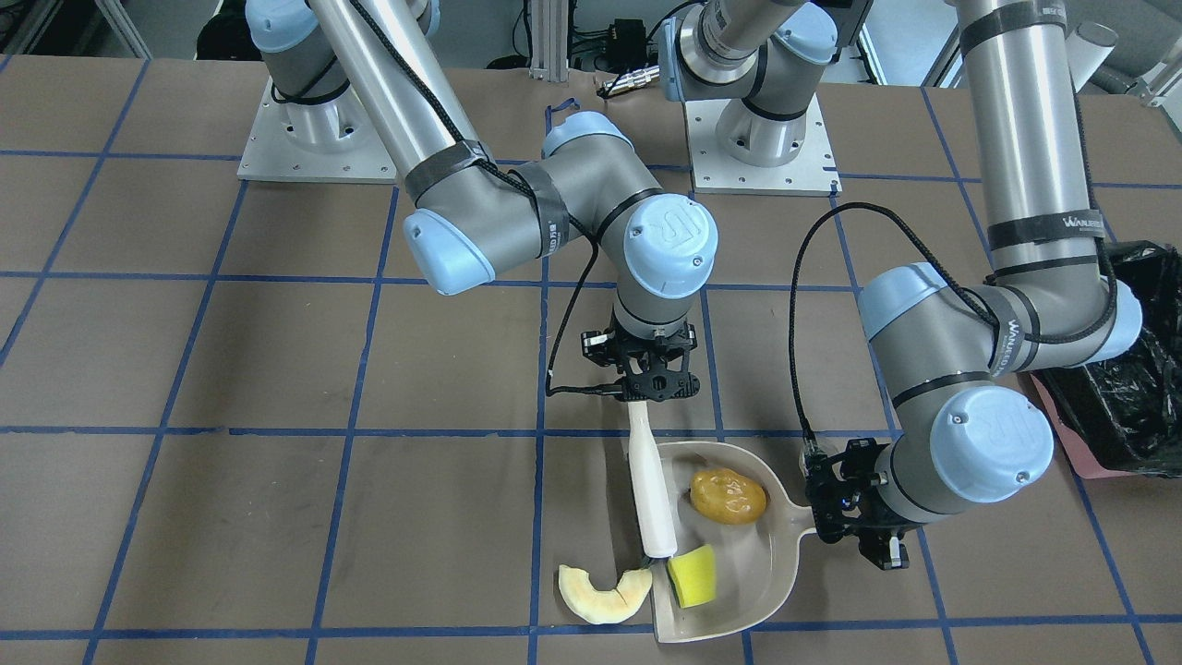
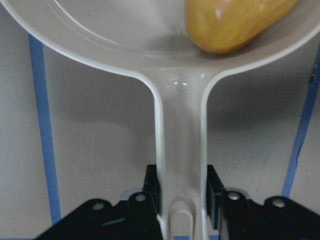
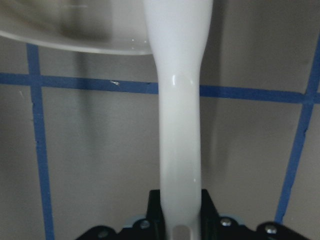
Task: Sweep and dump trash into bin
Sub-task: 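Sweep the sponge and potato toward the dustpan with the right-held brush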
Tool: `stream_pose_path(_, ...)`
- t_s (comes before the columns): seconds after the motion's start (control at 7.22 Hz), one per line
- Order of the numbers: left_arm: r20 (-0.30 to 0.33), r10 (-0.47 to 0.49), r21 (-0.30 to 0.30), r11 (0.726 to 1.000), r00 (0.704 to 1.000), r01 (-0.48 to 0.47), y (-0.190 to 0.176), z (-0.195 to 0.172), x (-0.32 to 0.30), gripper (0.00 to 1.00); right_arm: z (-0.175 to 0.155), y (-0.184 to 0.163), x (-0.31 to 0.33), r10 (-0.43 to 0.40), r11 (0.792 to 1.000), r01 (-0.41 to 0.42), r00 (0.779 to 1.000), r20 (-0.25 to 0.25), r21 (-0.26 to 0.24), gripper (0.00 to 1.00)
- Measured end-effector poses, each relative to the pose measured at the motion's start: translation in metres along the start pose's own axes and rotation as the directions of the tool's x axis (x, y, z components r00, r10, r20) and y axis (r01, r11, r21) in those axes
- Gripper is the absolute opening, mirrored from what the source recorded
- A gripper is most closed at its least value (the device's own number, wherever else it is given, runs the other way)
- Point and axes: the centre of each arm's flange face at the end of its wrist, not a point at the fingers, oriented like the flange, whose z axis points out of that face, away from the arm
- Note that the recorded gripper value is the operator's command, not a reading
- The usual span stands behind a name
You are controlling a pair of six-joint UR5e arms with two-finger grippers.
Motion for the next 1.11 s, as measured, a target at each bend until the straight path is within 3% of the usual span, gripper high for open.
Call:
stream_pose_path(0.69,-0.001,0.0,0.002,1.0,1.0,0.0,0.0,0.0,0.0,0.05,-0.011,0.009,-0.046,0.019,1.0,-0.02,0.998,0.063,0.016,0.0)
stream_pose_path(1.11,-0.003,0.0,0.003,1.0,1.0,0.0,0.0,0.001,0.001,0.05,-0.033,-0.014,0.004,0.075,0.997,-0.075,0.997,0.007,0.007,0.0)
